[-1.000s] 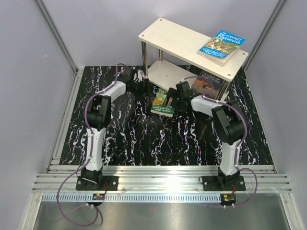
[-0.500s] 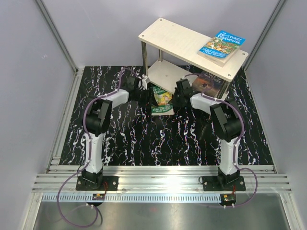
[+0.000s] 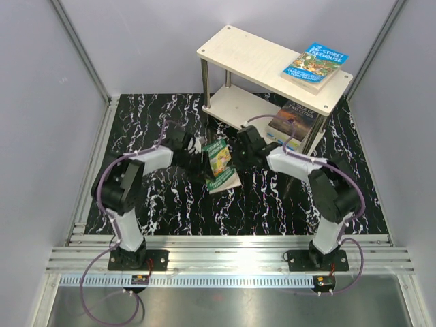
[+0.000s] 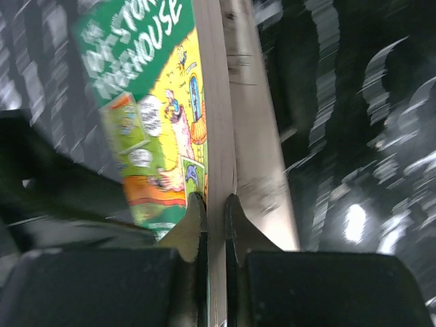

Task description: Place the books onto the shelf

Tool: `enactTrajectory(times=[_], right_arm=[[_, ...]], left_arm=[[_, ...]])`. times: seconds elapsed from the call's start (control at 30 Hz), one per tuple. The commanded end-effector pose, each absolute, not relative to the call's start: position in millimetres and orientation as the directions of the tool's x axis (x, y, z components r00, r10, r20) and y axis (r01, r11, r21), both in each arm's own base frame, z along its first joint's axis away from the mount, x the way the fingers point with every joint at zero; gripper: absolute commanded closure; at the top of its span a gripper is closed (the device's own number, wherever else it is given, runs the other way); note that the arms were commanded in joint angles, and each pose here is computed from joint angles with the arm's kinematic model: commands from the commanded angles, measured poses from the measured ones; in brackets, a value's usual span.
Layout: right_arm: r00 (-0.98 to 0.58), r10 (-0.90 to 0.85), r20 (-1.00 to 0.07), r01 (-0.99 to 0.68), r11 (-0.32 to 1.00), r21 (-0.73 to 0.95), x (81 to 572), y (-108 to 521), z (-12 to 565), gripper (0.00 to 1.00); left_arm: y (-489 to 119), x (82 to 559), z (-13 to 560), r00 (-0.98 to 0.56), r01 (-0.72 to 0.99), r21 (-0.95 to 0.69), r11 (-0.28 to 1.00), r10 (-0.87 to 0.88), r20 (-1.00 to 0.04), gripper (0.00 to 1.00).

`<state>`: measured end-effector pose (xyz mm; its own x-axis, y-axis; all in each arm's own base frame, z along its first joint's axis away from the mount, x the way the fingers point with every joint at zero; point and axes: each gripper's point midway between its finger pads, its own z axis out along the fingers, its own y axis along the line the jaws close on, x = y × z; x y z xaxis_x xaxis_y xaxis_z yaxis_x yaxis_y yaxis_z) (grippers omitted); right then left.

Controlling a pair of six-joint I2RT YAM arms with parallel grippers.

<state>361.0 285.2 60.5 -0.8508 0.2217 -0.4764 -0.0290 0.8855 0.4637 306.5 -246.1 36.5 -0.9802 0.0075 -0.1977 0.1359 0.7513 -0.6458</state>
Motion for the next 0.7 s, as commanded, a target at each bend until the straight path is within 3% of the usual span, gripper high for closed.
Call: enactTrajectory(times=[0.0, 0.3, 0.4, 0.43, 0.53, 0.67], right_arm=[[-0.84, 0.179, -0.513, -0.212, 0.762, 0.612, 323.2, 344.1, 142.5, 1.0], [-0.676, 0.246, -0.694, -0.364, 0.708, 0.605, 316.0, 335.2, 283.8, 1.0], [-0.605, 0.279, -0.746, -0.406, 0.697, 0.591, 313.5, 324.9, 333.6, 1.0], [-0.584, 0.283, -0.76, -0.421, 0.696, 0.582, 311.5, 321.1, 347.3, 1.0], [-0.502, 0.301, -0.811, -0.474, 0.688, 0.549, 310.4, 312.9, 399.9, 1.0], [-0.331, 0.356, -0.874, -0.527, 0.699, 0.484, 310.7, 292.8, 481.6, 1.0]], left_arm=[[-264.3, 271.4, 90.7, -0.979, 0.166, -0.709, 0.685, 0.027, -0.202, 0.45], [-246.1, 285.5, 212.7, -0.891, 0.238, -0.662, 0.711, -0.111, -0.44, 0.4], [-229.2, 291.8, 257.0, -0.834, 0.242, -0.628, 0.74, -0.173, -0.525, 0.29], [-218.8, 288.4, 269.7, -0.811, 0.228, -0.607, 0.762, -0.196, -0.551, 0.19], [-194.5, 283.1, 304.9, -0.738, 0.204, -0.572, 0.794, -0.259, -0.623, 0.01], [-169.7, 263.2, 322.3, -0.67, 0.153, -0.568, 0.809, -0.337, -0.661, 0.01]])
